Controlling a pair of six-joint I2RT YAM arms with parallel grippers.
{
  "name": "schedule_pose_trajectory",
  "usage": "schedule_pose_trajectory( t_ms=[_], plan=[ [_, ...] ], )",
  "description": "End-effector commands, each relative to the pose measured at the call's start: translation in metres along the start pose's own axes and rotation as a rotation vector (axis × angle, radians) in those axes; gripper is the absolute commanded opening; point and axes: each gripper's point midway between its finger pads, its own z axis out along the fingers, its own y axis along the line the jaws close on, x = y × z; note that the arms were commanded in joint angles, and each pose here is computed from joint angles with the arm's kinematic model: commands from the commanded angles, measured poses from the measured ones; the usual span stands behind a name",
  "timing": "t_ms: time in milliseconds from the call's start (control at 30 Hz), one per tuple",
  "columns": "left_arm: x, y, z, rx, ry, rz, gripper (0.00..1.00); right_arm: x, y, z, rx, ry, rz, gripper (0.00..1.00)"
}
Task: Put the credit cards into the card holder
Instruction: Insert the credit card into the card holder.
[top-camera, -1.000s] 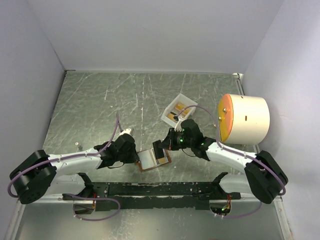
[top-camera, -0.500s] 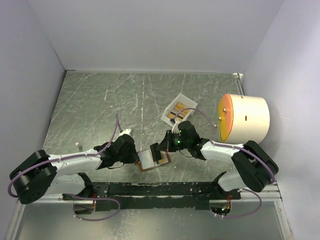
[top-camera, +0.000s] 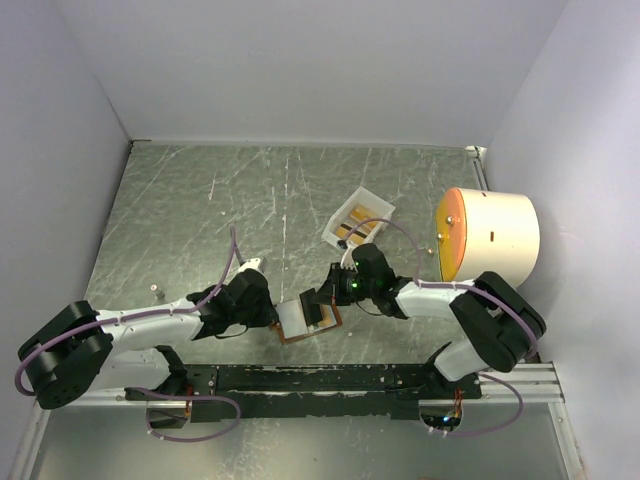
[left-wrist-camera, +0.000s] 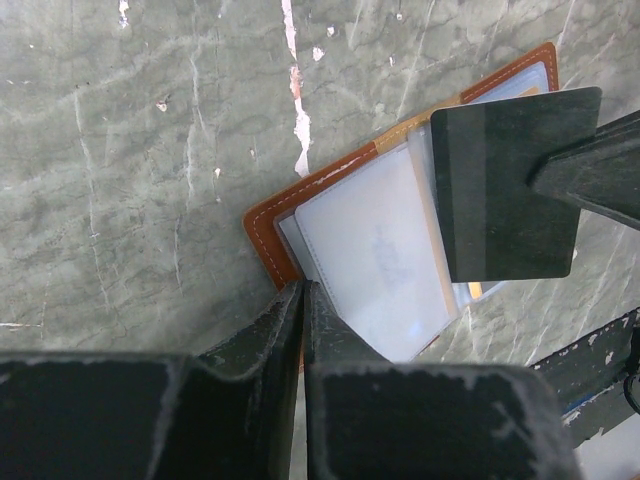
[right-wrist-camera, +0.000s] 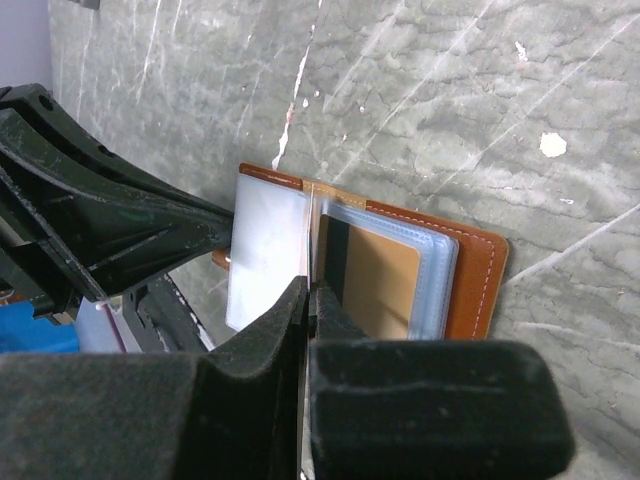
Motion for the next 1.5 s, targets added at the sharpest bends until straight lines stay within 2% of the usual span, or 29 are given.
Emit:
schedule_pose_trajectory(
  t_ms=[0,467,1000,1467],
  plan=[
    [0.008,0.017,0.003,-0.058,0.014,0.020,0.16,-0.003,0.003,0.005,-0.018,-0.016,-0.009,0.00],
    [0.006,0.017,0.000,-0.060,0.004,0.022,0.16,-0.024,0.014,-0.006,0.013,-0.073,-0.014,0.00],
    [0.007,0.015,0.000,-0.041,0.006,0.022,0.17,-0.009,0.013,0.007,-0.058,-0.026,0.042,0.00],
    [0.007,0.016,0.000,-0.047,0.004,0.020,0.16,-0.008,-0.004,0.005,0.005,-0.064,-0.017,0.00]
  ],
)
